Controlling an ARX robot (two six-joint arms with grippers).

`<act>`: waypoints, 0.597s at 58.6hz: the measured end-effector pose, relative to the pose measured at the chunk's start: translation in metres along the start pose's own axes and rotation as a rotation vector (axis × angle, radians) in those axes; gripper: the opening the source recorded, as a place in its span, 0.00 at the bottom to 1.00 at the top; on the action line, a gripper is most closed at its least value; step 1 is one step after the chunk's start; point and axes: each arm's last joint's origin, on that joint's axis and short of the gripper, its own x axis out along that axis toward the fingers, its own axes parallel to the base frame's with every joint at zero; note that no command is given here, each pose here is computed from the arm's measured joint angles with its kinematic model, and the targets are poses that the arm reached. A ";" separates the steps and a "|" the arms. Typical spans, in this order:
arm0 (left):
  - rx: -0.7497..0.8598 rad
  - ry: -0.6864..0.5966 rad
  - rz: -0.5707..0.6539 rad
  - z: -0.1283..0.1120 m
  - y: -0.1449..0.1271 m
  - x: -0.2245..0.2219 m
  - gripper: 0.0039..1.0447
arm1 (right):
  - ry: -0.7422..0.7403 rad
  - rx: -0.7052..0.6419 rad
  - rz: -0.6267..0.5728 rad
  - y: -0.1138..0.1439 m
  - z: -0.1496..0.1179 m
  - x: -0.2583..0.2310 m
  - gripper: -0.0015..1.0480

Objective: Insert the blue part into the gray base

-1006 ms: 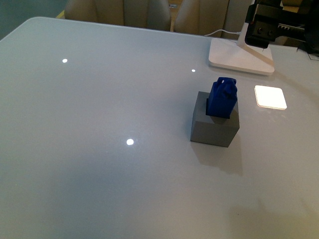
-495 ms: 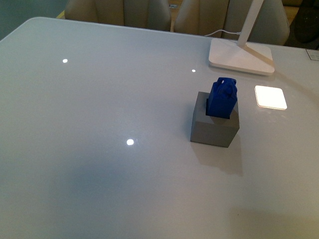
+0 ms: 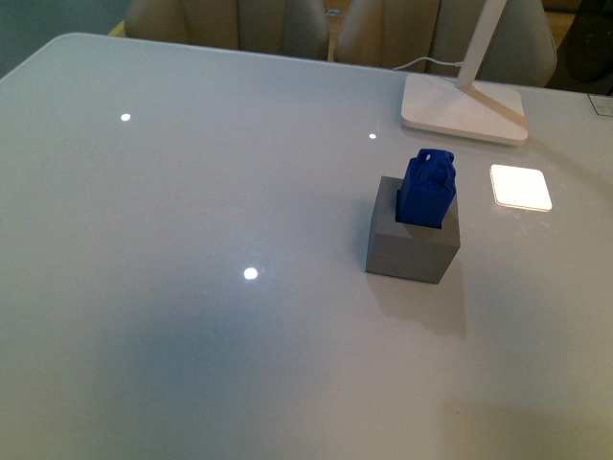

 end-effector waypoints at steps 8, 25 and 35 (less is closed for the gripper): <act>0.000 0.000 0.000 0.000 0.000 0.000 0.93 | 0.000 0.000 0.003 0.000 0.000 -0.010 0.02; 0.000 0.000 0.000 0.000 0.000 0.000 0.93 | -0.019 0.000 0.003 0.000 0.006 -0.025 0.02; 0.000 0.000 0.000 0.000 0.000 0.000 0.93 | -0.027 0.000 0.003 0.000 0.008 -0.032 0.02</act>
